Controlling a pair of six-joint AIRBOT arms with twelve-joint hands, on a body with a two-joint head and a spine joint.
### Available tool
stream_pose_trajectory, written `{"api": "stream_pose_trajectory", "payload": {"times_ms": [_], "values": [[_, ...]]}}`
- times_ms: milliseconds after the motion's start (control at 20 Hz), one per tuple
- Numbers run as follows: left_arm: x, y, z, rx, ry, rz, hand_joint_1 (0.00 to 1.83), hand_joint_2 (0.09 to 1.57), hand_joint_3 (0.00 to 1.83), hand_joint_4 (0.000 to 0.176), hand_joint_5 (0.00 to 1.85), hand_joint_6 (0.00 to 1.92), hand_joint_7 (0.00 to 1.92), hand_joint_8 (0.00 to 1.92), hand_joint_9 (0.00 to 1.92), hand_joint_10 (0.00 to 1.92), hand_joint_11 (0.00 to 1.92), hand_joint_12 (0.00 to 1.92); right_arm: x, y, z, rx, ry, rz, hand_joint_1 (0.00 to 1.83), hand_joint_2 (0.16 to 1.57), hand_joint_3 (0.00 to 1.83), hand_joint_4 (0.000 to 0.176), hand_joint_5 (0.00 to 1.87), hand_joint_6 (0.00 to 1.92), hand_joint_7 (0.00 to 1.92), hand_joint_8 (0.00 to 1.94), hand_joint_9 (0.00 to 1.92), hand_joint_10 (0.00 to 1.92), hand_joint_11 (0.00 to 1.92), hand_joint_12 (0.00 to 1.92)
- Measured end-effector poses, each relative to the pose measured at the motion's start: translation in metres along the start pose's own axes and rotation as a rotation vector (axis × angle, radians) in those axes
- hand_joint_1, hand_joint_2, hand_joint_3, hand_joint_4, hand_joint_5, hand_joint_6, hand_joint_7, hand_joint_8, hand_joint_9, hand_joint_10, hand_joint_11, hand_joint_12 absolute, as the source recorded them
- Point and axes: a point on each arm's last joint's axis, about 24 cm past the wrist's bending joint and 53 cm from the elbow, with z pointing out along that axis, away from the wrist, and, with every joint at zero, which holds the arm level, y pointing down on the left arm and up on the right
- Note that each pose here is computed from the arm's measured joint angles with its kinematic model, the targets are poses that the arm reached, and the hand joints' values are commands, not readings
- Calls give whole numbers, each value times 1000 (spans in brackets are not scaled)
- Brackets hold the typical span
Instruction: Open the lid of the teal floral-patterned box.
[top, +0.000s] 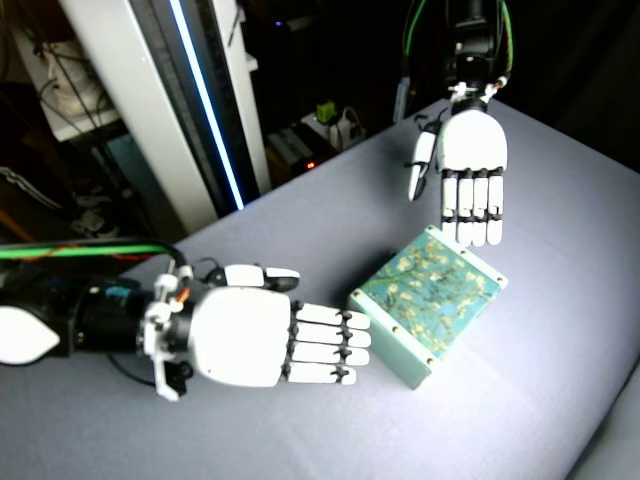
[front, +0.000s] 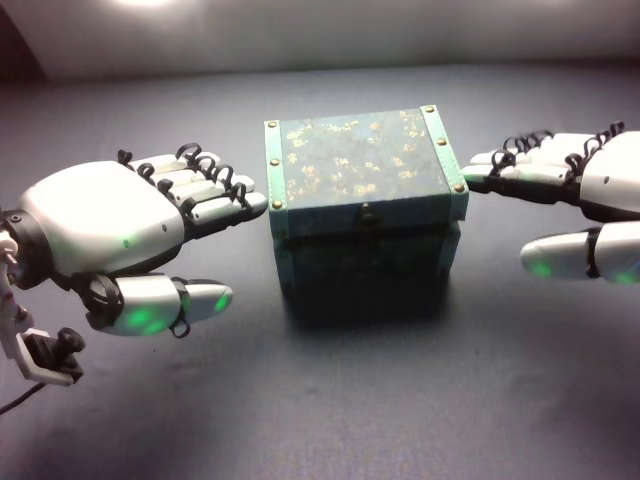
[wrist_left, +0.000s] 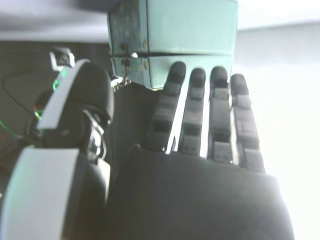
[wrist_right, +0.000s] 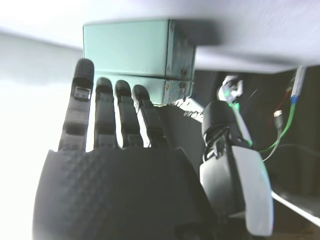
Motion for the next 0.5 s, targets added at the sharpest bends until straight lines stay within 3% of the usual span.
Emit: {"api": "stream_pose_trajectory", "payload": {"times_ms": [50, 100, 200, 350, 450, 500], "values": [[-2, -1, 0, 4, -7, -3, 0, 1417, 0, 0, 57, 1, 86, 13, 116, 10, 103, 52, -3, 1, 0, -5, -10, 7, 0, 1328, 0, 0, 84, 4, 37, 3, 0, 0, 4, 84], [-4, -2, 0, 7, -16, -8, 3, 1427, 0, 0, 11, 0, 45, 2, 110, 6, 130, 64, -5, 3, -1, -12, -18, 12, 0, 1313, 0, 3, 82, 1, 29, 1, 0, 0, 0, 48], [-8, -3, 0, 12, -36, -22, 69, 1452, 3, 0, 0, 0, 1, 0, 27, 3, 105, 55, -10, 6, -1, -25, -39, 29, 0, 1345, 4, 0, 122, 15, 64, 14, 0, 0, 33, 54], [-20, -4, -1, 21, -83, -54, 22, 1497, 12, 0, 0, 0, 0, 0, 0, 0, 8, 20, -19, 11, -1, -52, -79, 63, 0, 1376, 16, 0, 140, 17, 80, 16, 4, 2, 14, 48], [-28, -4, -2, 20, -117, -64, 147, 1507, 1, 0, 0, 0, 0, 0, 0, 0, 0, 0, -26, 14, 1, -72, -113, 94, 0, 1391, 6, 0, 156, 7, 109, 7, 49, 6, 55, 73], [-31, -3, -2, 18, -130, -65, 93, 1498, 0, 0, 0, 0, 0, 0, 0, 0, 0, 0, -28, 15, 2, -80, -125, 103, 0, 1408, 11, 0, 154, 3, 111, 4, 46, 2, 53, 73]]}}
